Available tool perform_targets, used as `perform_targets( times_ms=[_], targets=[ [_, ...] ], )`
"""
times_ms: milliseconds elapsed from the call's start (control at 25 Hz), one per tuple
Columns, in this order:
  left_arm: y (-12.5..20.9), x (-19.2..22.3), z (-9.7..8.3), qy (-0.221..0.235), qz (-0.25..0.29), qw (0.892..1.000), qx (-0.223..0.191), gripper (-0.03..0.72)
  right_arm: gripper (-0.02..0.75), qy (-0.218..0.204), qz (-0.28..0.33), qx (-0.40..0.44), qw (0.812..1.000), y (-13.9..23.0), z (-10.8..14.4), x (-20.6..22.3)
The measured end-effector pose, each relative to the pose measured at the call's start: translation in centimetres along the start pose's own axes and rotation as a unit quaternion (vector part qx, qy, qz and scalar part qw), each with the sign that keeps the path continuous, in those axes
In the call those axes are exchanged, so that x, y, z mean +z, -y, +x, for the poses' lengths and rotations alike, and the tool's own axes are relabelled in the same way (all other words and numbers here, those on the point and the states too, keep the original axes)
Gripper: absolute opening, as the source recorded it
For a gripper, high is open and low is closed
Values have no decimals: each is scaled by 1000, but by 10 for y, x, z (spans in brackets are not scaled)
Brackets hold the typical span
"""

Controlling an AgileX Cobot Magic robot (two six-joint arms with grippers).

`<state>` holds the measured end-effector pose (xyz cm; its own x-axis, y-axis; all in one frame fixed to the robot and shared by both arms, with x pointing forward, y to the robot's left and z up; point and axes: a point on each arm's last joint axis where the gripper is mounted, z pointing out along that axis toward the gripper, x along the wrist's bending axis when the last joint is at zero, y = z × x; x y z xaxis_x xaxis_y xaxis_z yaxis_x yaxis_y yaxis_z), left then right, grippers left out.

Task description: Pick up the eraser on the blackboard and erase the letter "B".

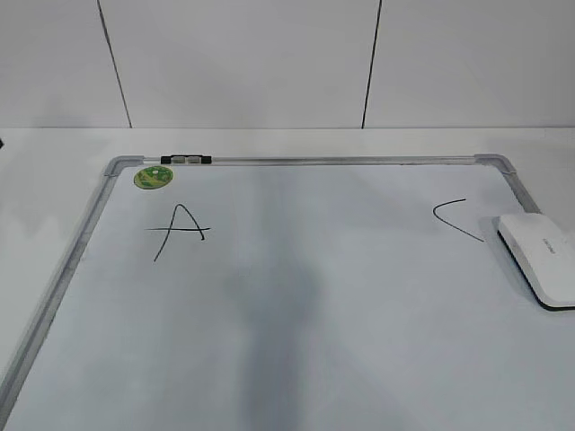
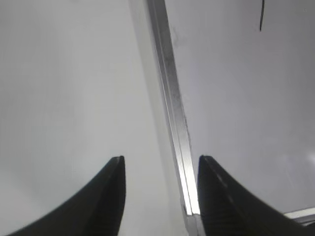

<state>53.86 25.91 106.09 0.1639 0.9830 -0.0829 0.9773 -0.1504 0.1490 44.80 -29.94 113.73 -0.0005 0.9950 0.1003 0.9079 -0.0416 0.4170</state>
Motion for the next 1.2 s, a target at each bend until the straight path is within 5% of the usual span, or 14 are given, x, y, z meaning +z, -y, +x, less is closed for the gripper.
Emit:
perform_targets(
  times_ms=[320, 640, 1200],
  targets=[
    [73, -34, -6, 1, -45, 999, 3, 361, 572, 0, 12, 1, 1000, 70, 0, 2],
    [156, -59, -12, -3, -134, 991, 11, 360, 572, 4, -70, -9, 998, 133, 2, -18],
    [270, -37, -12, -21, -320, 947, 26, 295, 572, 34, -173, -27, 984, 209, -4, 1]
  ],
)
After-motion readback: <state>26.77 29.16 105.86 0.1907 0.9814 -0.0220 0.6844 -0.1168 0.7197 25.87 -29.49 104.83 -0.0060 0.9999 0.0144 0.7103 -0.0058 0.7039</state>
